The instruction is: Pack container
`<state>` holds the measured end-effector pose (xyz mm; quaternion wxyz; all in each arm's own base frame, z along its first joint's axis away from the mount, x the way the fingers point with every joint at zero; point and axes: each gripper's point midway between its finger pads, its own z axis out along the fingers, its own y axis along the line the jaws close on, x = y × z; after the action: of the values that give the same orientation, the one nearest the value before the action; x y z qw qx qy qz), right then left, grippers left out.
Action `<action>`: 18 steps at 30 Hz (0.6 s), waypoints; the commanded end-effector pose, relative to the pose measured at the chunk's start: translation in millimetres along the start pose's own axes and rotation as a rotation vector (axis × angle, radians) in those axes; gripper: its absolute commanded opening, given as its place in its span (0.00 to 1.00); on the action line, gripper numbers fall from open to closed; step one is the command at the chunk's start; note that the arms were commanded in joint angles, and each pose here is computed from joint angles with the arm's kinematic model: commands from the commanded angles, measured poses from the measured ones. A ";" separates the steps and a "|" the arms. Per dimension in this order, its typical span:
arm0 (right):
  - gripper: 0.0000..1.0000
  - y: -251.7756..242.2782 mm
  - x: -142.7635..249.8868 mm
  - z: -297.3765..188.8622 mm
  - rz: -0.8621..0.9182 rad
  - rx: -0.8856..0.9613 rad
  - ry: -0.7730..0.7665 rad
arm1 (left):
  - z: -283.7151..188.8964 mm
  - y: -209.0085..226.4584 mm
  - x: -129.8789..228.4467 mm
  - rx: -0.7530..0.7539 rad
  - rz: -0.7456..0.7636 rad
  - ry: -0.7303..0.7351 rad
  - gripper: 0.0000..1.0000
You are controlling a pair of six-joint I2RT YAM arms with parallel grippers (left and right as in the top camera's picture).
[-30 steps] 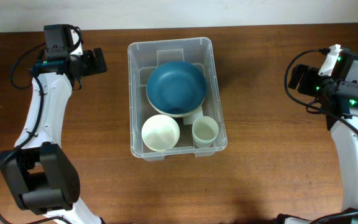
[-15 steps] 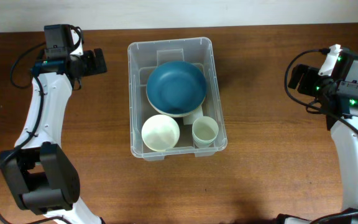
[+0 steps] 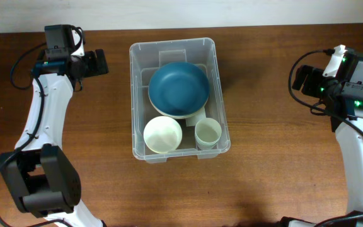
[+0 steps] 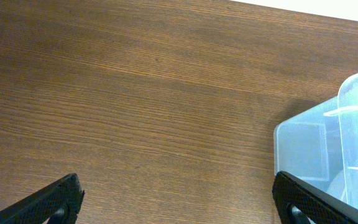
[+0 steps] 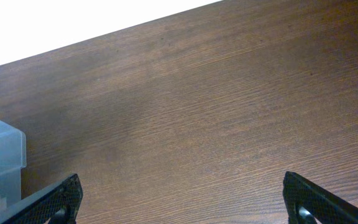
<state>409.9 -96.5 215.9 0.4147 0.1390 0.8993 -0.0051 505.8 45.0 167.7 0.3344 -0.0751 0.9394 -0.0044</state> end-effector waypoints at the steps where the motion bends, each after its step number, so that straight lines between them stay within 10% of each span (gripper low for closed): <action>1: 0.99 -0.3 -8.3 -6.0 0.008 0.001 -0.026 | -16.3 1.2 -15.5 -0.006 0.011 -0.050 0.99; 11: 0.99 1.4 -14.9 -17.7 0.005 -0.002 -0.058 | -16.3 1.2 -15.5 -0.006 0.012 -0.050 1.00; 18: 0.99 25.9 -57.4 -123.7 -0.035 -0.052 -0.327 | -16.3 1.2 -15.5 -0.006 0.011 -0.050 0.99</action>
<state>387.7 -85.8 280.4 0.4865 0.1256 0.8646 -0.0100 505.7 45.0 167.6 0.3342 -0.0752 0.9395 -0.0044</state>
